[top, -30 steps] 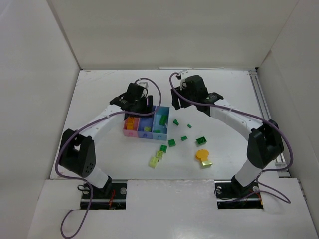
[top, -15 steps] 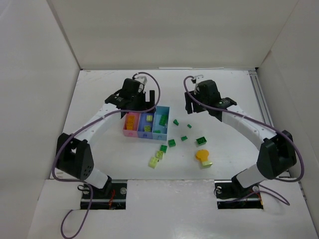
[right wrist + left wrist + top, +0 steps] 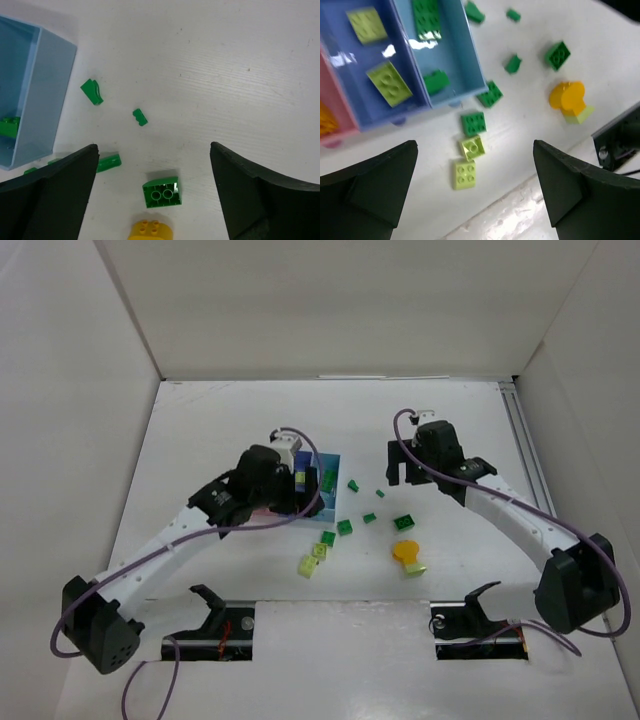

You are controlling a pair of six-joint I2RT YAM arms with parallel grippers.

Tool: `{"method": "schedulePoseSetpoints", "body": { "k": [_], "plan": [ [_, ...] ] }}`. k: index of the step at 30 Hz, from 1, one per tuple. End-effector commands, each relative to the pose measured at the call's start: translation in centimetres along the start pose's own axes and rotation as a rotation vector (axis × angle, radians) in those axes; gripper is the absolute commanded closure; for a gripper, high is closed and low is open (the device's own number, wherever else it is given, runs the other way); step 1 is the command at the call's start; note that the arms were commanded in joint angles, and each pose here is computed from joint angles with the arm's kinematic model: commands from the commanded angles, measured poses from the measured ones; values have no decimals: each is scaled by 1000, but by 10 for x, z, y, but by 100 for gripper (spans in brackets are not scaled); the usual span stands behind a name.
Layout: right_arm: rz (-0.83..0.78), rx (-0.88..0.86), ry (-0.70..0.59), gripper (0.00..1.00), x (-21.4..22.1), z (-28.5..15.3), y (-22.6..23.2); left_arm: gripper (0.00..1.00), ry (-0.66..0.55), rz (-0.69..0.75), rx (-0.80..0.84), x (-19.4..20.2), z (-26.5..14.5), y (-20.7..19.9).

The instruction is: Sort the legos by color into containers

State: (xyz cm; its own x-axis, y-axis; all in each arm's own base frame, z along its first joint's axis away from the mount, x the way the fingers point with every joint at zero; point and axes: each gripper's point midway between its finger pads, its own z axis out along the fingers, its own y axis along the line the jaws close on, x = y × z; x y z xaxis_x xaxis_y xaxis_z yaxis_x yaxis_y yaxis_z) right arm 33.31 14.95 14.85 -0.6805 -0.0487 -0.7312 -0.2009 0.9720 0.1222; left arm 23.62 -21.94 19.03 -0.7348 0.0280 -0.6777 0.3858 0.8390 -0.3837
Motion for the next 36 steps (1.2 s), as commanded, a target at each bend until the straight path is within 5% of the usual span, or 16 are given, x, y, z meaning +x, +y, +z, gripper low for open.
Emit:
{"method": "schedulePoseSetpoints", "body": {
  "k": [1, 6, 11, 16, 22, 36],
  "plan": [
    [35, -1, -42, 0, 3, -9, -3, 0, 106, -94, 2, 67, -2, -3],
    [56, -8, -69, 0, 19, -16, -7, 0, 113, -111, -27, 106, -1, -25],
    [72, -16, -26, 0, 48, -16, -10, 0, 258, -146, -55, 165, 17, -36],
    [97, -73, -28, 0, 63, -22, -3, 9, 292, -169, -153, 190, 29, -23],
    [100, -48, -32, 0, 79, -40, -12, 12, 282, -149, -295, 193, 36, -3],
    [7, 3, 314, 0, 175, -60, 20, 11, 234, -169, -232, 180, 33, -20]
  ]
}}
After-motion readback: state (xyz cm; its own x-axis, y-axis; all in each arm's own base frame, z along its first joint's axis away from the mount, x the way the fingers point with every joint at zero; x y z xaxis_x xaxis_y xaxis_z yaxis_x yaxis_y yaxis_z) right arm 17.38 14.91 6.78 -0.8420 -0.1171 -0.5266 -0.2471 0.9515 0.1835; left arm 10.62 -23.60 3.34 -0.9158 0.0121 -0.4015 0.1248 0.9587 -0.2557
